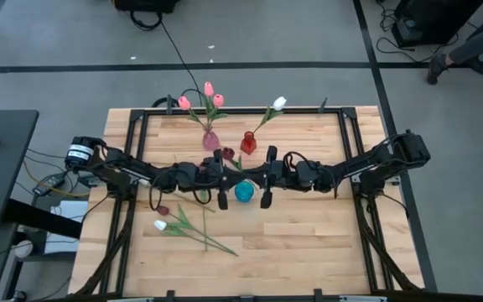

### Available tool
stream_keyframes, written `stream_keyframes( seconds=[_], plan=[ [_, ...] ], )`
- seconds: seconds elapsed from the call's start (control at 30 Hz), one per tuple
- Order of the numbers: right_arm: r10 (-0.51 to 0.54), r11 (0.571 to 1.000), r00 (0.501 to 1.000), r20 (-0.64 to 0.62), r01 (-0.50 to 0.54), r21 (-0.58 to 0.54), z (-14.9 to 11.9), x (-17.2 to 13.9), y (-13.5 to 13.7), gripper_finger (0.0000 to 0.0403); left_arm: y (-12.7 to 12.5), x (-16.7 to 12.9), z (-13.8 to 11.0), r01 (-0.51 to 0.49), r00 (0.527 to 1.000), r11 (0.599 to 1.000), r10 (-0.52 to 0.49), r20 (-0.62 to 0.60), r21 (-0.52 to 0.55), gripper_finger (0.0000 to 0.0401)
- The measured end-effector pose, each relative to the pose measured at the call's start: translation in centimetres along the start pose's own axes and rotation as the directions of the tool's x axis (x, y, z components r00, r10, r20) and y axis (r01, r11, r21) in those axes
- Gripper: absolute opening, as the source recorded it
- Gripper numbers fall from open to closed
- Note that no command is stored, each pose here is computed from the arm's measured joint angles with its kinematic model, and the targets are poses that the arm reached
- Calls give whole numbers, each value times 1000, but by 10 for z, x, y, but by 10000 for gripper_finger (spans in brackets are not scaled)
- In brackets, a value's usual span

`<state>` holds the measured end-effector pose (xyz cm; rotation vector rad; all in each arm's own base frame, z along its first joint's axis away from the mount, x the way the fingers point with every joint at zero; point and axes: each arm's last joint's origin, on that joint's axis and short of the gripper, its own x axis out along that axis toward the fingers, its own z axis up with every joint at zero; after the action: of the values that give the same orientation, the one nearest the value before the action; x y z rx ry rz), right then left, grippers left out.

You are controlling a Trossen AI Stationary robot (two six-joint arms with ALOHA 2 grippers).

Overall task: Sort flowers into vase by color
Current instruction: Put the top red flower into the blue vase

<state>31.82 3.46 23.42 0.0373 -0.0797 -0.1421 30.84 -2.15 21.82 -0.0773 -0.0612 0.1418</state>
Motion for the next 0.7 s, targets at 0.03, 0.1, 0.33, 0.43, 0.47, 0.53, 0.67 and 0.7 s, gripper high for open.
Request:
stream_keyframes(
  seconds=[0.03, 0.1, 0.33, 0.43, 0.47, 0.53, 0.67, 0.7],
  plan=[
    [3, 1000, 1000, -1, -3, -3, 0, 0, 0, 25, -1, 0, 0, 11, 1000, 1000, -11, -1, 12, 19],
    [9, 1000, 1000, -4, -9, -16, 0, 0, 1, 46, -1, 0, 0, 21, 1000, 1000, -21, -2, 13, 13],
    [-5, 1000, 989, -149, 8, 23, 15, -17, -7, 146, 3, -10, 14, 41, 997, 999, -40, -59, 26, 9],
    [-12, 999, 979, -201, 18, 28, 23, -28, -10, 175, 5, -19, 28, 56, 997, 998, -54, -60, 26, 8],
    [-14, 999, 977, -213, 20, 27, 25, -31, -11, 182, 5, -22, 33, 57, 997, 998, -56, -56, 25, 7],
    [-16, 999, 972, -233, 22, 23, 29, -36, -12, 191, 6, -27, 40, 61, 997, 998, -59, -55, 24, 7],
    [-51, 998, 967, -248, 54, 8, 34, -42, -15, 196, 7, -33, 44, 67, 995, 997, -65, -73, 24, 6],
    [-58, 998, 966, -251, 61, 5, 35, -43, -15, 196, 7, -33, 45, 69, 995, 997, -67, -72, 23, 6]
  ],
)
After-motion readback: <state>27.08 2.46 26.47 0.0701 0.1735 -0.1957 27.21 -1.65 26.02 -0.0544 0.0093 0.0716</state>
